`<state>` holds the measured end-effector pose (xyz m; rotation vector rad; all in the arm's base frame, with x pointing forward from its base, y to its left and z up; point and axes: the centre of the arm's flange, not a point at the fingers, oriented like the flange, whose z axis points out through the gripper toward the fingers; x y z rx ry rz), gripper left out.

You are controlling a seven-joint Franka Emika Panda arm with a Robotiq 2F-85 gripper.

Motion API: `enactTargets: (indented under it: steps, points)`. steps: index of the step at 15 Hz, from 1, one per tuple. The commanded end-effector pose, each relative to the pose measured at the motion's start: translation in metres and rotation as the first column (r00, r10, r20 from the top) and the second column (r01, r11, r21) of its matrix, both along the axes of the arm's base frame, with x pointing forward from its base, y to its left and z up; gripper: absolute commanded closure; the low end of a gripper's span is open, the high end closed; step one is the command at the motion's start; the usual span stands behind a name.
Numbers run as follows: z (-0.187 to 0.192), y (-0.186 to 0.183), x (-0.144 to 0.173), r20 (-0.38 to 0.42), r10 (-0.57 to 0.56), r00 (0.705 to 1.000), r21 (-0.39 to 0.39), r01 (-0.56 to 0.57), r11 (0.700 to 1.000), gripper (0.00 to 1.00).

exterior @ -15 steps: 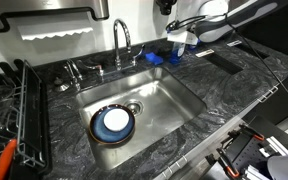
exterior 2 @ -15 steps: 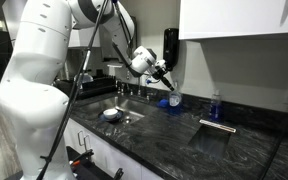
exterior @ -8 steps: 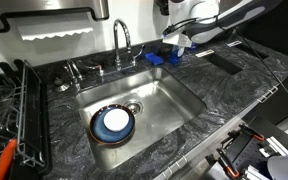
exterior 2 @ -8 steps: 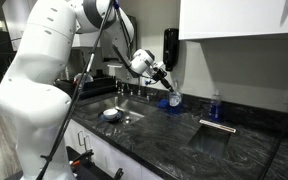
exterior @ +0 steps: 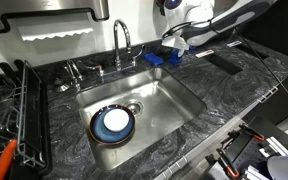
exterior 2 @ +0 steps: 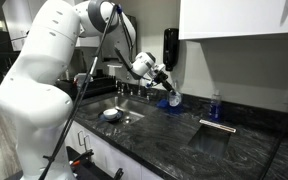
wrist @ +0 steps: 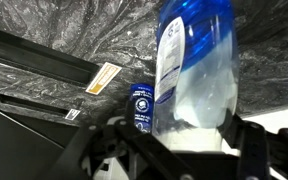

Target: Move the left bottle and the blue sponge closer to you, respectively

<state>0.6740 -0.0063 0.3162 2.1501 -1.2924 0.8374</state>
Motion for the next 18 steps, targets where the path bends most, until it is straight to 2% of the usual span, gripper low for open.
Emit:
enactTargets:
  steps: [1,5,7,10,15,18]
  points:
    - [-0.002,-0.006,0.005,0.006,-0.027,1.000,-0.011,0.027,1.000,0.50]
    - [0.004,-0.003,-0.001,-0.012,-0.026,1.000,-0.011,0.026,1.000,0.78]
    - [0.011,-0.003,-0.013,-0.026,0.002,1.000,0.001,-0.002,1.000,0.86]
    - [0.021,-0.008,-0.040,-0.028,0.042,0.999,-0.004,-0.043,0.999,0.92]
    - [0.032,-0.016,-0.103,-0.027,0.137,0.990,-0.039,-0.138,0.990,0.92]
    - [0.041,-0.015,-0.149,0.001,0.248,0.969,-0.069,-0.247,0.967,0.92]
